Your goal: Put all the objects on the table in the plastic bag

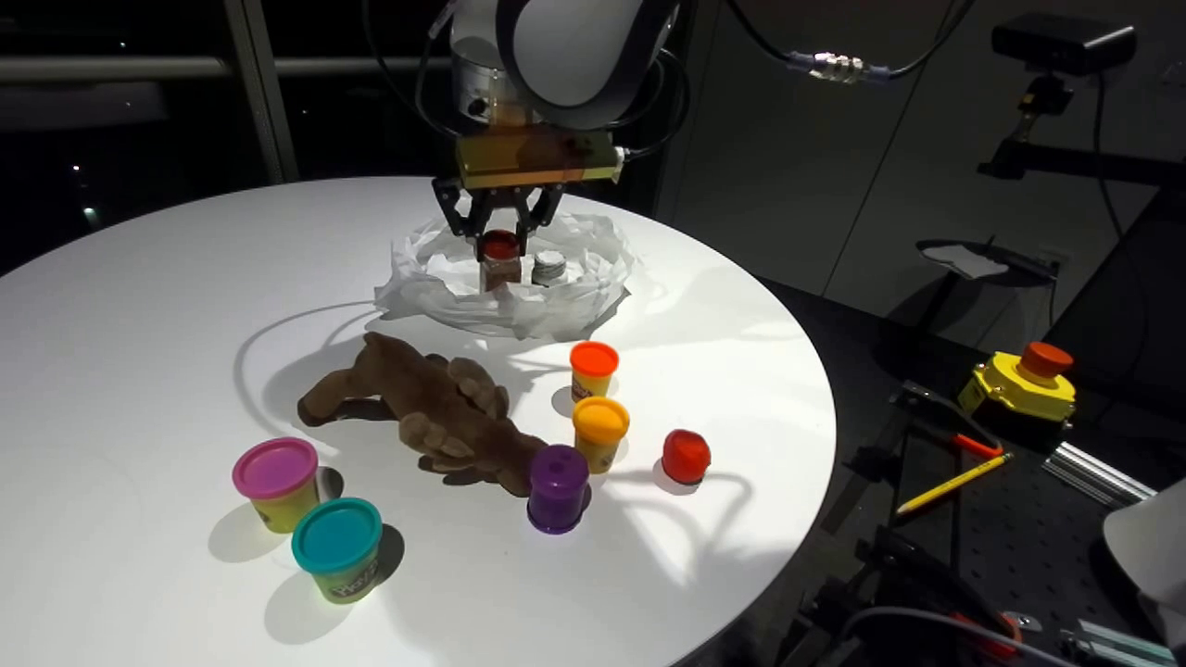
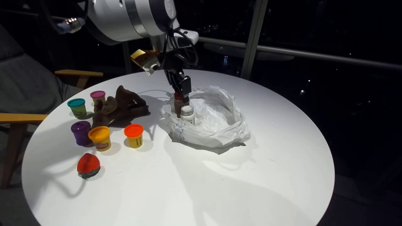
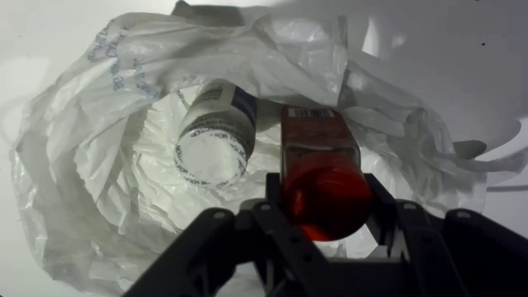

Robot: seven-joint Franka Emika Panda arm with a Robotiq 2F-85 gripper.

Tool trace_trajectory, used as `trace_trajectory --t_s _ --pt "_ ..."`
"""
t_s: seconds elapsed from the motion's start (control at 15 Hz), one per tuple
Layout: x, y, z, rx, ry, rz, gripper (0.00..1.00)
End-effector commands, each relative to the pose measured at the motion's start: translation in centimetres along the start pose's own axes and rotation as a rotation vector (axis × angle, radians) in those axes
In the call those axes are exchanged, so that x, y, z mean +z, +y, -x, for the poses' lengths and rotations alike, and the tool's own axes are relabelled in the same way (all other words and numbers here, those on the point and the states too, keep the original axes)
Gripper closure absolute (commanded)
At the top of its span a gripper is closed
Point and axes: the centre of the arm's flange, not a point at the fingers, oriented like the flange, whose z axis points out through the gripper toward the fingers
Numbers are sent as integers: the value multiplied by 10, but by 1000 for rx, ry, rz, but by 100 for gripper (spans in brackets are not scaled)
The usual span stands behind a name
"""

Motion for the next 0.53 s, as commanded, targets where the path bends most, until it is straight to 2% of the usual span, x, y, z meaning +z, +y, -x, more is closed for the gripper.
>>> trace_trajectory --t_s 0.0,0.07,0.27,0.33,0.47 --pt "-11 6 2 18 25 -18 24" --pt "-24 9 3 17 34 -19 22" --pt "-69 17 11 4 45 -10 1" --pt "-87 21 15 -16 35 -5 0" --pt "-118 31 30 -63 -45 19 0"
